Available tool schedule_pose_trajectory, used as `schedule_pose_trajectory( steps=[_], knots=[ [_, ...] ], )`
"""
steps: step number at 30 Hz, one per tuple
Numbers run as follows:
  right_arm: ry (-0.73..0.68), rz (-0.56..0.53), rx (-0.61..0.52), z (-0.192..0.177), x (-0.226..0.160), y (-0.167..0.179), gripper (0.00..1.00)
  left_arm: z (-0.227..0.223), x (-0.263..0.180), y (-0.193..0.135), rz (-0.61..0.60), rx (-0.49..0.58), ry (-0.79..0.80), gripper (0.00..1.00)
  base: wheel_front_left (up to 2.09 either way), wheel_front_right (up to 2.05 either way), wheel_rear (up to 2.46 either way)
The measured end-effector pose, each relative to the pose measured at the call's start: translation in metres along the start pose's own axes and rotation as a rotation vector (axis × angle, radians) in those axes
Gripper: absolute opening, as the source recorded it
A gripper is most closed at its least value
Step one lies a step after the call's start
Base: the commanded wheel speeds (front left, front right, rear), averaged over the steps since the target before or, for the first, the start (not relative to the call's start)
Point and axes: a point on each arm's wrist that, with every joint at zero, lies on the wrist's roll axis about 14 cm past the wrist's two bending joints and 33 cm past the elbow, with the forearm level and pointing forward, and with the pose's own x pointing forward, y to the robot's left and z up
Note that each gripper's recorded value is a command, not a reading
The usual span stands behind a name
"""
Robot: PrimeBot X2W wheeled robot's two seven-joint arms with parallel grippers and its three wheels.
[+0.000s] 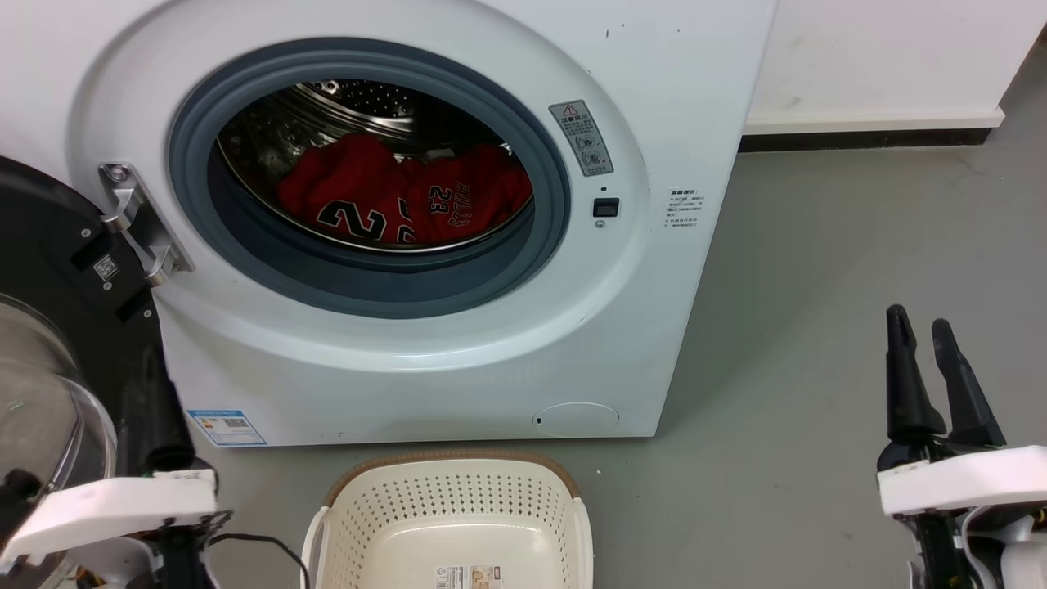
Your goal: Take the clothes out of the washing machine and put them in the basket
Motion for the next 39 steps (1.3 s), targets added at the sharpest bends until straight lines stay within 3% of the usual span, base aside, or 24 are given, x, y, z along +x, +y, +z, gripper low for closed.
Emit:
schedule_pose_trajectory(
  steps=[10,23,24,31,39],
  knots=[
    [-0.02,0.076,-0.209,0.002,0.002,0.022,1.0,-0.01,-0.003,-0.038,-0.143,0.168,-0.001,1.0,0.0,0.0,0.0],
    [-0.054,0.102,-0.405,0.009,0.002,0.027,1.0,-0.023,-0.009,-0.077,-0.25,0.452,-0.041,1.0,0.0,0.0,0.0],
    [-0.059,0.114,-0.452,0.009,0.002,0.031,1.0,-0.025,-0.011,-0.08,-0.254,0.513,-0.045,1.0,0.0,0.0,0.0],
    [-0.068,0.122,-0.543,0.01,-0.004,0.032,1.0,-0.044,-0.021,-0.081,-0.276,0.614,-0.008,1.0,0.0,0.0,0.0],
    [-0.061,0.119,-0.613,0.007,-0.007,0.027,1.0,-0.066,-0.027,-0.06,-0.266,0.629,0.077,1.0,0.0,0.0,0.0]
  ],
)
